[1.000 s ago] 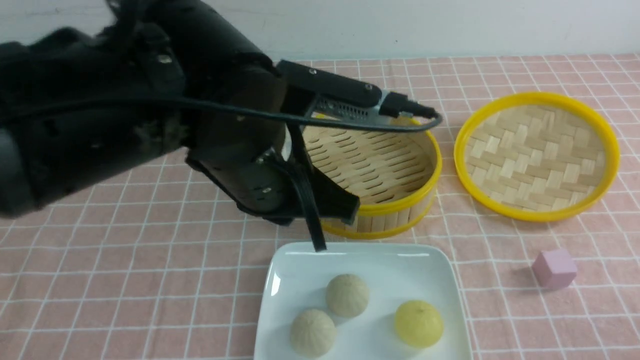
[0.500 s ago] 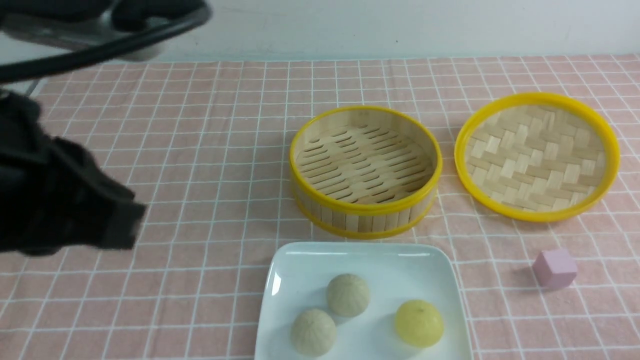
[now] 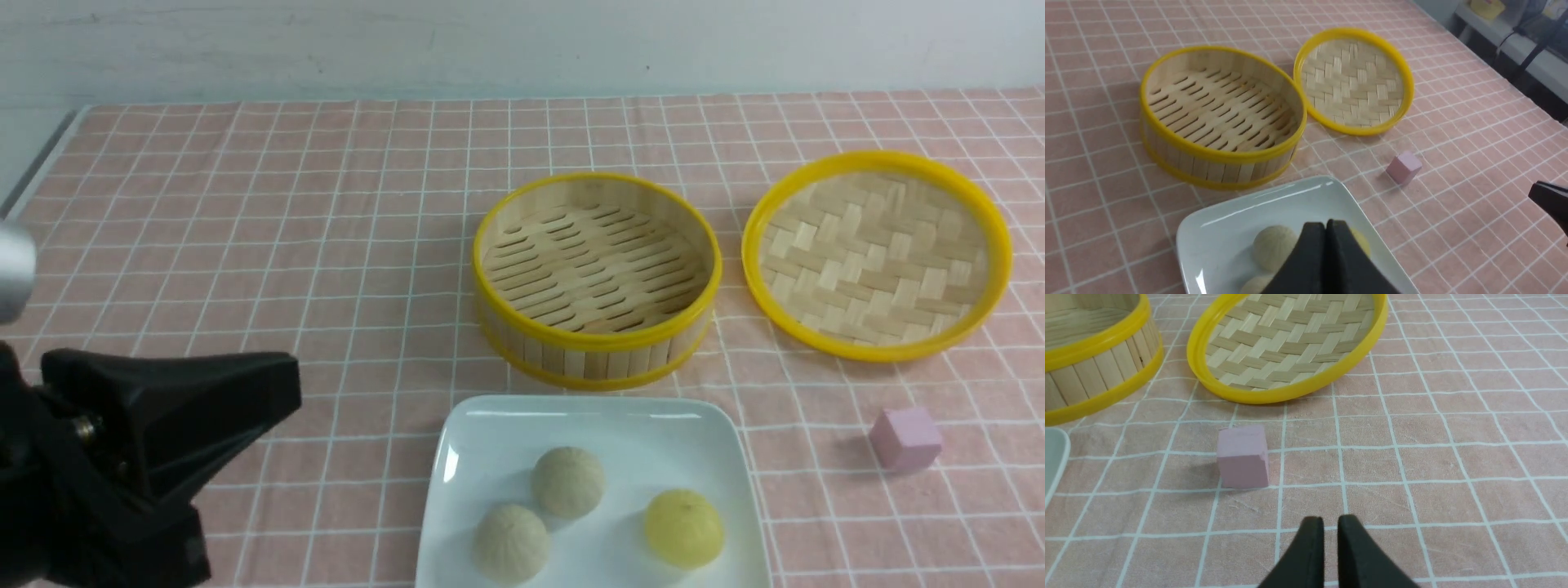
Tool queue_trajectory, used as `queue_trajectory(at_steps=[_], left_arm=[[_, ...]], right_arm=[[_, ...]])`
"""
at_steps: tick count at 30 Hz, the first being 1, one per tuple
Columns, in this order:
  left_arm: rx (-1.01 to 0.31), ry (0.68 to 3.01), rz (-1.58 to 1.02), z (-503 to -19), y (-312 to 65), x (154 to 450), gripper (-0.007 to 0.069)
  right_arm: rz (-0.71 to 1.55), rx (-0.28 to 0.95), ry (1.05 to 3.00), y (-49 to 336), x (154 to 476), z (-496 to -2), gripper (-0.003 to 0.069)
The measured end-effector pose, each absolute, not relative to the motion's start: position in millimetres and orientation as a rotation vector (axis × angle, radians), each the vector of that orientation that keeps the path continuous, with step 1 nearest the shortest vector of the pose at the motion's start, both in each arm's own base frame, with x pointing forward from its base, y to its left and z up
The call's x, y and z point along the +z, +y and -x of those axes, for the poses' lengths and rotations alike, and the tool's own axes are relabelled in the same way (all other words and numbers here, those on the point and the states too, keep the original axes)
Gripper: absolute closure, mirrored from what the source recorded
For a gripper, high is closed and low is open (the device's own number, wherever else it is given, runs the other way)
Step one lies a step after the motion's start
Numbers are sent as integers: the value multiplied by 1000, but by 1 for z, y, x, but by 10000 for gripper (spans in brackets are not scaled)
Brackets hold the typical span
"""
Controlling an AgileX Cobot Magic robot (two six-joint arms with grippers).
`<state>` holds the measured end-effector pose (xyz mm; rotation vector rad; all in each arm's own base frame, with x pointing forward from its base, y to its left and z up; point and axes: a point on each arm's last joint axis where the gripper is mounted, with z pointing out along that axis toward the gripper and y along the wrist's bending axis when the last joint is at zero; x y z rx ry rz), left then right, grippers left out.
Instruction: Put the steamed buns into the plate on the pink tablecloth.
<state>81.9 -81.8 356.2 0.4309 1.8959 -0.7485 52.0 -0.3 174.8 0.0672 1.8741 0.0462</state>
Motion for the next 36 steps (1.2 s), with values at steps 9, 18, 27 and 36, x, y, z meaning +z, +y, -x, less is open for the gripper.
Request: queue_trajectory(at_steps=[9,18,27,36], left_arm=[[-713,1972,-450,-83,-83,332,608],[-619,2003,-491,-85,-80,322,601],[-514,1917,-387,-77,-52,287,594],[-236,1791,-64,-51,-7,212,583]], right_arm=[[-66,44,1874,0,175,-52,565],[-66,44,1874,0,175,-52,557],[-66,44,1874,0,175,-52,548],[-66,44,1874,0,175,-52,537]])
